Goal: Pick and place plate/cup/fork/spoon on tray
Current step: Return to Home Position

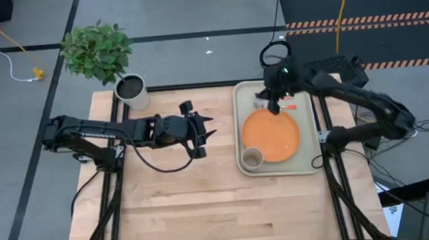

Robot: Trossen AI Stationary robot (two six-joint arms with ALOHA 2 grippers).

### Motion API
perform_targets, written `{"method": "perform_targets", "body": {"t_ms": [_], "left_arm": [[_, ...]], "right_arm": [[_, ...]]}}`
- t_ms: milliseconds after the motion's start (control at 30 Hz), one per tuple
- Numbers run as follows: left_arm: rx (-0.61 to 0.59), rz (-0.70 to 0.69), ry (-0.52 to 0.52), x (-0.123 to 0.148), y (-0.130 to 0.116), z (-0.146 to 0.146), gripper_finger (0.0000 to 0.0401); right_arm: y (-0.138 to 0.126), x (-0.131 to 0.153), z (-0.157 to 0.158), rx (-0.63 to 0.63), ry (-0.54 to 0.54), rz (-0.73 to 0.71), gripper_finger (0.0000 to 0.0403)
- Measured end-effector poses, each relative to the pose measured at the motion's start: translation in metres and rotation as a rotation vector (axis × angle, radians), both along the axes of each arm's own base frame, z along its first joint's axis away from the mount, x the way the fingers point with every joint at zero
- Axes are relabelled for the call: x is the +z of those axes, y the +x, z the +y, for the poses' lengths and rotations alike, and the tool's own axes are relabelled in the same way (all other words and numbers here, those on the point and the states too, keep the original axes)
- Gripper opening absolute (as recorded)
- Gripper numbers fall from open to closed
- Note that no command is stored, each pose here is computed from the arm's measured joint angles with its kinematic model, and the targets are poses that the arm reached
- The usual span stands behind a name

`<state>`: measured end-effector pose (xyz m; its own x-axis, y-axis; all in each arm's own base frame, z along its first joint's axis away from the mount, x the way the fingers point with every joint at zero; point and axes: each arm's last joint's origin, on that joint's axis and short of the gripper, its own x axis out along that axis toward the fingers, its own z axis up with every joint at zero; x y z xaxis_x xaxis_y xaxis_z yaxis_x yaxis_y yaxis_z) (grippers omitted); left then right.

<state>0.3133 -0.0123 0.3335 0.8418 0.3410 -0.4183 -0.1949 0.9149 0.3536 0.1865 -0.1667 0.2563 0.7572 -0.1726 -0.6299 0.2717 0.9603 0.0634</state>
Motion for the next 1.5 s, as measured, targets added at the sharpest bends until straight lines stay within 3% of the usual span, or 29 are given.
{"method": "perform_targets", "body": {"t_ms": [267,600,1033,1333,1500], "left_arm": [[-0.05,-0.027,-0.019,0.002,0.001,-0.005,0.0186],[-0.13,-0.131,-0.069,-0.028,0.004,-0.011,0.0186],[-0.141,-0.21,-0.117,-0.072,-0.006,-0.018,0.0181],[-0.135,-0.164,-0.117,-0.095,-0.015,-0.011,0.0098],[-0.155,-0.206,-0.138,-0.102,-0.021,-0.003,0.005]], "right_arm": [[-0.012,0.037,0.095,0.16,-0.217,-0.213,0.0],[-0.024,0.006,0.162,0.338,-0.281,-0.371,0.0],[-0.031,-0.061,0.181,0.422,-0.346,-0.485,0.0],[-0.045,-0.079,0.174,0.398,-0.38,-0.479,0.0],[-0.049,-0.087,0.17,0.369,-0.391,-0.486,0.0]]}}
